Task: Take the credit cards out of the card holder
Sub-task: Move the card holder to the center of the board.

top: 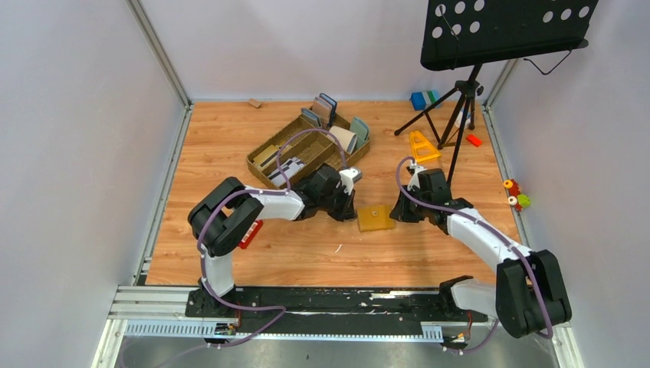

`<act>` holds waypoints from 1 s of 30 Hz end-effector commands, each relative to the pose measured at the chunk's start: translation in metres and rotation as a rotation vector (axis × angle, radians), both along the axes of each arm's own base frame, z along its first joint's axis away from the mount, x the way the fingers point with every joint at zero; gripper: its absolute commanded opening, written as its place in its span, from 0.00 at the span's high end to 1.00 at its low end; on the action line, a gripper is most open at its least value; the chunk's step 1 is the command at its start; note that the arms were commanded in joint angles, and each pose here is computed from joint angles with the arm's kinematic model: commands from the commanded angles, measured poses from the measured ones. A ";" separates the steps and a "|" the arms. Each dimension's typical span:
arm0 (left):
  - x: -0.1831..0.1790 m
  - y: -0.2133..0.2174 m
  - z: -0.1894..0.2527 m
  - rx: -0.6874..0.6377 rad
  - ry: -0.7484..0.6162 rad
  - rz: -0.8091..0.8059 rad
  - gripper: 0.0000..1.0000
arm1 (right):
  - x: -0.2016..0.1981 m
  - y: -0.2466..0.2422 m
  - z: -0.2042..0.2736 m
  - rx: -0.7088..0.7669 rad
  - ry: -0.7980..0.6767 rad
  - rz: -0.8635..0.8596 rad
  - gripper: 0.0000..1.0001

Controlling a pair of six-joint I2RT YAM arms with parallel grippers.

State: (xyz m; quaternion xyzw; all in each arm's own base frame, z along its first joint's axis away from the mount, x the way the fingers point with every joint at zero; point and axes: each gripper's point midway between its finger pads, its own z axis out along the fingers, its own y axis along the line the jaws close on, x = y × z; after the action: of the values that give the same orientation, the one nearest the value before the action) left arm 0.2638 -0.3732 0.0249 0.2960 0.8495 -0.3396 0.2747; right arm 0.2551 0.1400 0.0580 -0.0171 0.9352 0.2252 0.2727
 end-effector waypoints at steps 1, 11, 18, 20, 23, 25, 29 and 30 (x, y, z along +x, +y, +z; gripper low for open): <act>0.000 0.008 0.009 -0.002 -0.028 0.035 0.98 | 0.013 -0.012 0.015 -0.044 -0.042 -0.064 0.99; -0.003 0.014 0.017 -0.011 -0.057 0.043 0.97 | 0.013 -0.030 -0.028 -0.174 0.059 -0.176 1.00; 0.003 0.020 0.015 0.018 -0.066 0.088 0.99 | -0.011 0.021 -0.027 -0.083 0.098 0.026 1.00; 0.009 0.029 0.014 0.057 -0.089 0.133 1.00 | -0.023 0.040 -0.021 -0.043 0.098 0.087 1.00; 0.023 0.056 0.019 0.143 -0.164 0.263 1.00 | -0.038 0.063 -0.012 0.011 0.079 0.132 1.00; 0.030 0.072 0.031 0.164 -0.220 0.335 1.00 | -0.047 0.079 -0.004 0.049 0.061 0.187 1.00; 0.028 0.085 0.047 0.154 -0.258 0.365 0.99 | -0.045 0.084 0.018 0.052 -0.016 0.262 0.88; 0.026 0.087 0.050 0.150 -0.261 0.366 0.97 | -0.040 0.078 0.024 0.037 -0.051 0.253 0.82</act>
State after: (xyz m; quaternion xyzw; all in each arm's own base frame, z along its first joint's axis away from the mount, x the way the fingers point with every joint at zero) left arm 0.2813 -0.3010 0.0492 0.2196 0.8785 -0.2036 0.3722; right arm 0.1955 0.2134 0.0455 -0.1186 0.9383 0.2541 0.2024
